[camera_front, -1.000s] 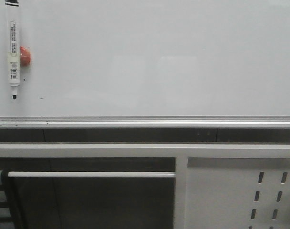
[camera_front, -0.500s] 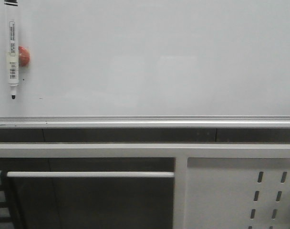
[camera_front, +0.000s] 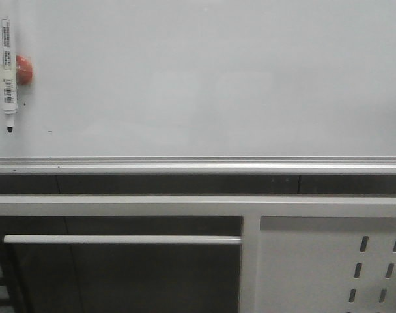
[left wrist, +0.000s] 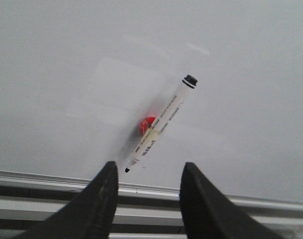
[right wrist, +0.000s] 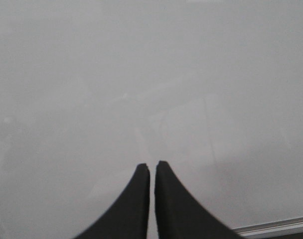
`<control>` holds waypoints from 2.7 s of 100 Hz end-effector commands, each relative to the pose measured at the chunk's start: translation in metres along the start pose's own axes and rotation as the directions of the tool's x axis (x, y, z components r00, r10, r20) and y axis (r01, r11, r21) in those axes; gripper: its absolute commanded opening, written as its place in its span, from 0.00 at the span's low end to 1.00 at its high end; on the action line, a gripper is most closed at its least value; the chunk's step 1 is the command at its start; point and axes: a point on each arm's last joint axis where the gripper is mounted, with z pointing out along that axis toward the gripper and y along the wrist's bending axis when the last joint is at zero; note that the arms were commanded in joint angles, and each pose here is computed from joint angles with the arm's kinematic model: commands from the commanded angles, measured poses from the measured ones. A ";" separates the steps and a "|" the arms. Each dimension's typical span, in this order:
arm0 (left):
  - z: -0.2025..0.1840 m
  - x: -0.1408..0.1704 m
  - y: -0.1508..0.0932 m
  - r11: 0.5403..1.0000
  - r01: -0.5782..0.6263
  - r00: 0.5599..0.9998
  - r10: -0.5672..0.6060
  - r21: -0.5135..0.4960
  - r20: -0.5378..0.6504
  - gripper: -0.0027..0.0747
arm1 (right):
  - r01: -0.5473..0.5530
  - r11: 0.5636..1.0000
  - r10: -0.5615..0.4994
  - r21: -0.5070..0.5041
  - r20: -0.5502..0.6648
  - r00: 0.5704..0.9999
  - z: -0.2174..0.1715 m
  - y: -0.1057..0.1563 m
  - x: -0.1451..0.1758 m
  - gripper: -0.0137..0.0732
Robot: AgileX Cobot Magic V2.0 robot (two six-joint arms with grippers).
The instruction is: Write number 1 on whiteboard
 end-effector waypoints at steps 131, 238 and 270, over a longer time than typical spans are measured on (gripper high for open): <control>0.137 -0.009 -0.027 0.927 -0.374 0.921 0.368 -0.021 -0.127 0.49 | 0.288 0.956 -0.290 -0.047 -0.018 0.957 0.004 0.011 -0.021 0.44; 0.176 0.021 -0.024 0.976 -0.203 0.972 0.191 -0.084 -0.135 0.35 | 0.288 0.956 -0.291 -0.052 -0.056 0.955 0.004 0.011 -0.017 0.44; 0.183 0.027 -0.023 0.982 -0.163 0.982 0.152 -0.091 -0.117 0.35 | 0.288 0.956 -0.291 -0.052 -0.056 0.955 0.004 0.011 -0.017 0.44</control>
